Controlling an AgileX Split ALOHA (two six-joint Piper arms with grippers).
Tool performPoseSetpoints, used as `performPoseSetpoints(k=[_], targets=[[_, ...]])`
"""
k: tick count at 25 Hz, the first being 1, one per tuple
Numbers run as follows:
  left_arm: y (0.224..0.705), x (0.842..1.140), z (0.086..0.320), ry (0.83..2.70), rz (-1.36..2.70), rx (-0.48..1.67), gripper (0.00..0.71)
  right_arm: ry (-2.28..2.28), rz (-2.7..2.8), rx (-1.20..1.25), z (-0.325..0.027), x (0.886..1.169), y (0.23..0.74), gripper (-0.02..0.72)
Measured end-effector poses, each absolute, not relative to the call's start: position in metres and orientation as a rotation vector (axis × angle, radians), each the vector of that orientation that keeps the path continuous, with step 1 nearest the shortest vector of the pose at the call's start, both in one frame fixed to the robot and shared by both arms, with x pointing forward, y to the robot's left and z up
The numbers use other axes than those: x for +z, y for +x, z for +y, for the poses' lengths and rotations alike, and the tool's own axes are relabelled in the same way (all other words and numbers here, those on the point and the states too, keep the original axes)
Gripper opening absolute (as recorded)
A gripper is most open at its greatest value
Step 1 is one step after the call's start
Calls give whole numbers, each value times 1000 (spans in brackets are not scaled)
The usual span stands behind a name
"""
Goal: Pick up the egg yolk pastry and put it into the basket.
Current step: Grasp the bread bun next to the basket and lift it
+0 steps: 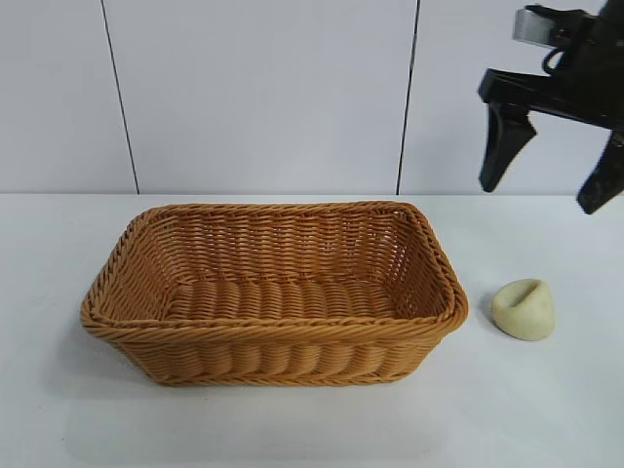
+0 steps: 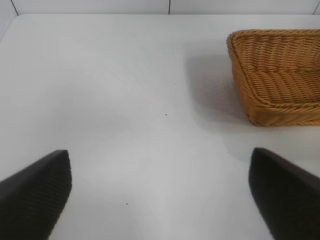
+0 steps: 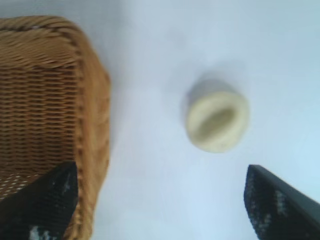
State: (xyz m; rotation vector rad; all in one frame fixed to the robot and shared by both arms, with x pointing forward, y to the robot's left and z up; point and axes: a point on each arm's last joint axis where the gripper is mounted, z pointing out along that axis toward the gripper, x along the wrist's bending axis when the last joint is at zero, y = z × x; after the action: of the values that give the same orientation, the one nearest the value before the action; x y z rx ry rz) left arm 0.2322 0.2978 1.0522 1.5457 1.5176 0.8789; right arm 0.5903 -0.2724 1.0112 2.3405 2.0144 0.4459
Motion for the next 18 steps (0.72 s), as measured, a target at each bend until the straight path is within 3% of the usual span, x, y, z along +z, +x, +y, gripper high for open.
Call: performPoseSetpoints(k=[7, 18], targets=[[232, 1052, 298, 1546, 1518, 879, 692, 2384, 2000, 404, -282, 998, 596, 644], [232, 1052, 298, 1546, 1518, 878, 692, 2512, 2061, 175, -282, 905, 615, 644]])
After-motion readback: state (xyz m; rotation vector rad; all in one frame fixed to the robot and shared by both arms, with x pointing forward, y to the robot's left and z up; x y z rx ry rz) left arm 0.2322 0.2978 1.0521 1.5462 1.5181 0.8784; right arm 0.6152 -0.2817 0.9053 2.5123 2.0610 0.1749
